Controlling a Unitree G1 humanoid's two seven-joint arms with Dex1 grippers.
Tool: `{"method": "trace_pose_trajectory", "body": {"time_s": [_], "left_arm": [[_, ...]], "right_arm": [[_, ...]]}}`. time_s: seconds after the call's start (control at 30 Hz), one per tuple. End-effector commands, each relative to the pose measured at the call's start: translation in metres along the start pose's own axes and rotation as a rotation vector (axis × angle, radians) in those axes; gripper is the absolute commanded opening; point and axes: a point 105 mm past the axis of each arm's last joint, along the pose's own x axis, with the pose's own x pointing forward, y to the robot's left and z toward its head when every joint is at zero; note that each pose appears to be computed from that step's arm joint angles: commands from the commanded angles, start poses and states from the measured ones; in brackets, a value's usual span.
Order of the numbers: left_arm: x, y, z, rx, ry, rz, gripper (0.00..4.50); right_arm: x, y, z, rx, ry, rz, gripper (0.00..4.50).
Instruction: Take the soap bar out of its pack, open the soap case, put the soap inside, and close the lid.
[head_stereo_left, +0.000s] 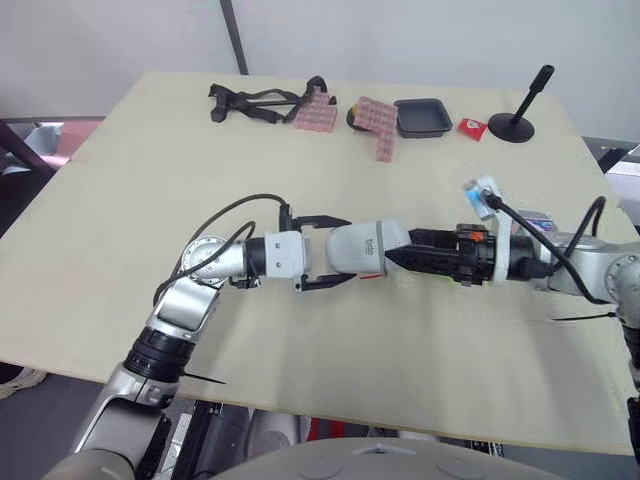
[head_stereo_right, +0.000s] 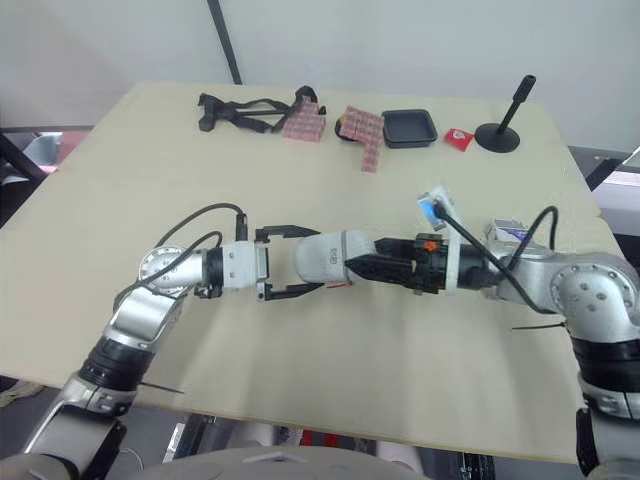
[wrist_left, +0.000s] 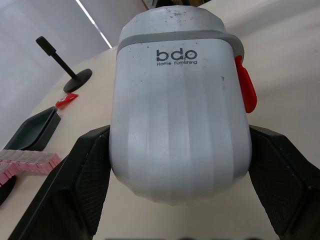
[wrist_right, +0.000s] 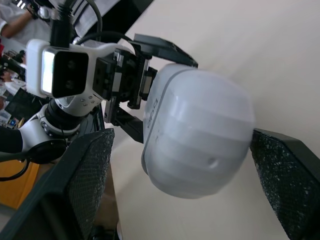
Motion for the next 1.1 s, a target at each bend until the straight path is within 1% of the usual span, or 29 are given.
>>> {"method": "trace_pose_trajectory", "body": {"time_s": [0.03, 0.37, 0.77, 0.9, 1.03, 1.1], "left_arm": [[0.0, 0.003, 0.012, 0.044, -0.015, 0.015, 3.7], [0.0, -0.002, 0.01, 0.088, 0.0, -0.006, 3.7], [0.001, -0.001, 0.01, 0.088, -0.002, -0.006, 3.7], [0.001, -0.002, 0.01, 0.085, -0.002, -0.007, 3.66], [0.001, -0.002, 0.01, 0.078, -0.002, -0.005, 3.66], [0.002, -0.002, 0.01, 0.075, -0.002, -0.005, 3.66]], "right_arm": [[0.002, 0.008, 0.003, 0.021, 0.009, 0.024, 4.5], [-0.007, 0.006, 0.003, 0.16, 0.012, 0.049, 4.5], [-0.008, 0.001, 0.002, 0.194, 0.026, 0.044, 4.5], [-0.008, -0.003, 0.001, 0.192, 0.027, 0.024, 3.38], [-0.008, -0.006, 0.0, 0.182, 0.03, 0.01, 2.04], [-0.009, -0.007, -0.001, 0.178, 0.035, 0.007, 1.98]]}}
